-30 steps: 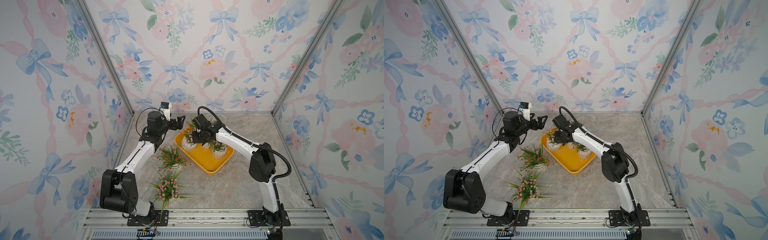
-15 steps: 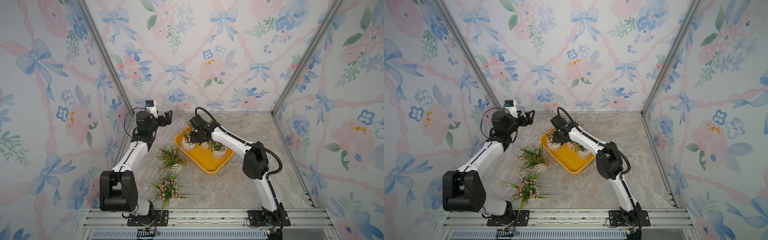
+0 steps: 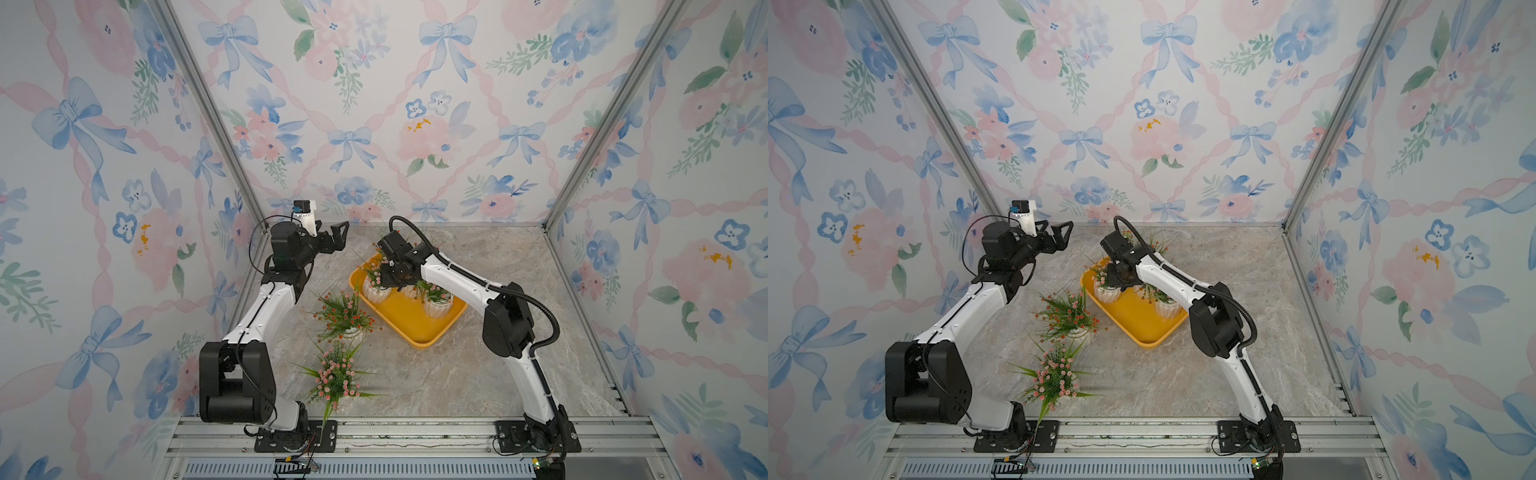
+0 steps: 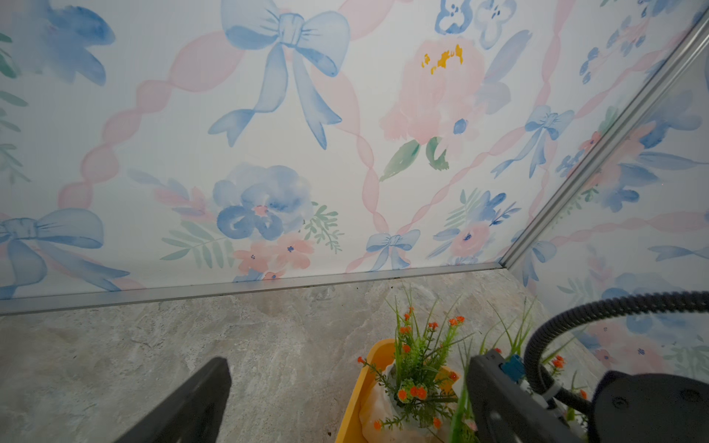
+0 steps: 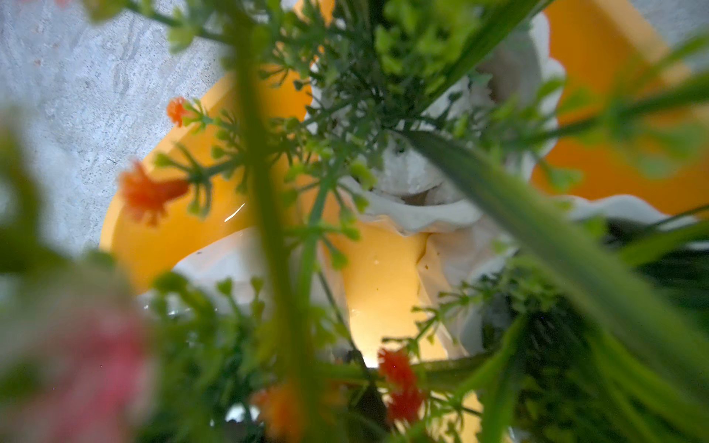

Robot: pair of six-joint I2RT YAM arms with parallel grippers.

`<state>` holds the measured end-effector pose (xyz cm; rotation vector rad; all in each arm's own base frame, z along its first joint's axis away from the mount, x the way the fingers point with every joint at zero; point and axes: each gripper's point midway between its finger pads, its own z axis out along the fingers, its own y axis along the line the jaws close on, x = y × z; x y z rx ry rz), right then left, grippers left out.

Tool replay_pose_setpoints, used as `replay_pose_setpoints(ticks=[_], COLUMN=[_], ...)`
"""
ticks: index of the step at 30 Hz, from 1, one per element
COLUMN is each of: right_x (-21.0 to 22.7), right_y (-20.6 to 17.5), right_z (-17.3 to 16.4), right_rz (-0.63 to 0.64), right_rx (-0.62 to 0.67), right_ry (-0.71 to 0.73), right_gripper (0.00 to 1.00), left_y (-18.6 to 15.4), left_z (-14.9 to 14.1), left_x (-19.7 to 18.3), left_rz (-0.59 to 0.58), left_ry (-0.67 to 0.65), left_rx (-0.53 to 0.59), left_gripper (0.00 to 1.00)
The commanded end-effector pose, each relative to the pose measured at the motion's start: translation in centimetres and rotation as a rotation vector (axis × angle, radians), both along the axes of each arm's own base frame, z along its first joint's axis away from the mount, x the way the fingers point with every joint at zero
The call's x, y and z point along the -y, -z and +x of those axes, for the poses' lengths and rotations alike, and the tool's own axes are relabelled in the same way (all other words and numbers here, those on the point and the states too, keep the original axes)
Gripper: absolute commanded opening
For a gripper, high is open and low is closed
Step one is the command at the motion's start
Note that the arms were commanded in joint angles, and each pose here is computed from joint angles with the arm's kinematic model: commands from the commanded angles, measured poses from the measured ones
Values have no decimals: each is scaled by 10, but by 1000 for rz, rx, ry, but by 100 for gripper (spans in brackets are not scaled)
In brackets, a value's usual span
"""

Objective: Put the potted gypsophila into the storage box
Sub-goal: Place the baby's breath potted plant at the storage box.

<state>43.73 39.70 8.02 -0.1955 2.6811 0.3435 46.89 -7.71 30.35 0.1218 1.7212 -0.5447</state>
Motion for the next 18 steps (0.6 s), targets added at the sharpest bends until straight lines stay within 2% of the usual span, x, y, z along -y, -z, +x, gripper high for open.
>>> replay_pose_setpoints(ticks=[1,7,13,18], right_x=[-10,-9,-10,-12], right_y=[-3,-1,5,4], right_z=[13,23,22,23], right_rz=[56,78,87,99], right_rx=[21,22,3,7], right_ry=[19,72,86,93], right_gripper=[6,8,20,20], left_y=[-5,-1,2,1], left_z=[-2,-8,-13,-14], left_x=[9,9,8,8], left_rz=[-12,-23,-18,-11], left_ry=[68,66,61,56], left_rx=[23,8,5,12], left_gripper=[98,98,98,98])
